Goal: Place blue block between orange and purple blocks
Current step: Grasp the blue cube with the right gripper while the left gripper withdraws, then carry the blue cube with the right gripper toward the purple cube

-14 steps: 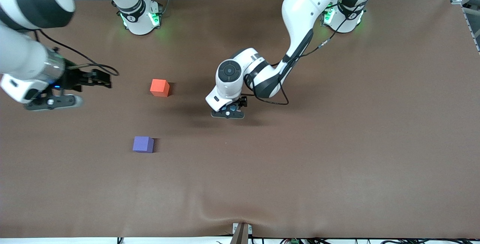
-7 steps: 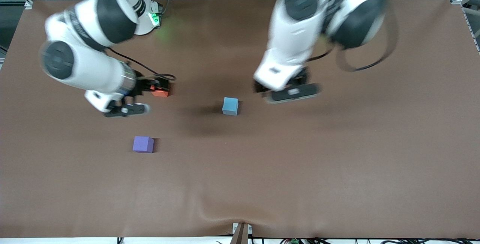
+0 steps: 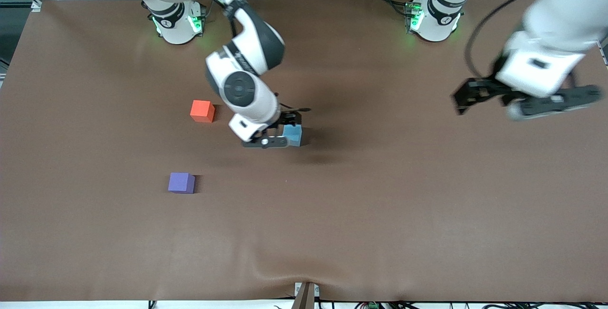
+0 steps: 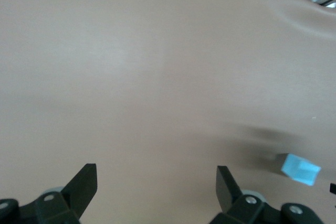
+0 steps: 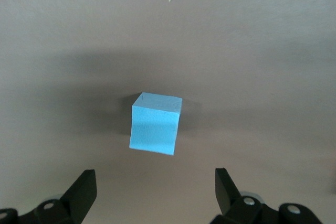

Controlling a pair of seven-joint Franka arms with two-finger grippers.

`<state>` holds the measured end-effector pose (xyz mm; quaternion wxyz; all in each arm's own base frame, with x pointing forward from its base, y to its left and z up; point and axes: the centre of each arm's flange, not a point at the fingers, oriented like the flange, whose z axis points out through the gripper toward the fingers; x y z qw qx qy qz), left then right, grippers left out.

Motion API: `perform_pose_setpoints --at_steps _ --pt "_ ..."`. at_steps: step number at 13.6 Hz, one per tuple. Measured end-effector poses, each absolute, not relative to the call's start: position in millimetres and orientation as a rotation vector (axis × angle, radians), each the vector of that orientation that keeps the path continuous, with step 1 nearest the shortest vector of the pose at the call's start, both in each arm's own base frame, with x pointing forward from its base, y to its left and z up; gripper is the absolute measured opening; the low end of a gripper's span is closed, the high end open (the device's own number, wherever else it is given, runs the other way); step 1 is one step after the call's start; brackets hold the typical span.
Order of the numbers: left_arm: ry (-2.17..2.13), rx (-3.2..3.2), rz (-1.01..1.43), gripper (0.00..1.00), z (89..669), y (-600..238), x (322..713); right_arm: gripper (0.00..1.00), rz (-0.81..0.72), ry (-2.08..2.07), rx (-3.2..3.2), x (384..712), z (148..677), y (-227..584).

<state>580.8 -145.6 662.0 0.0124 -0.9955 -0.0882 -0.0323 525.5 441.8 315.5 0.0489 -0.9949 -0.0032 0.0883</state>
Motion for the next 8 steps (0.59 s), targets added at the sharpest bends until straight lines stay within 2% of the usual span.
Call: perform_pose_setpoints --at_steps 4,8 --pt "-0.199 -3.112 -0.057 1.00 667 -75 566 1.00 0.250 0.048 -3.068 523 263 452" --pt "-0.212 -3.125 0.004 1.00 636 -56 548 1.00 0.230 0.087 -3.069 529 256 448"
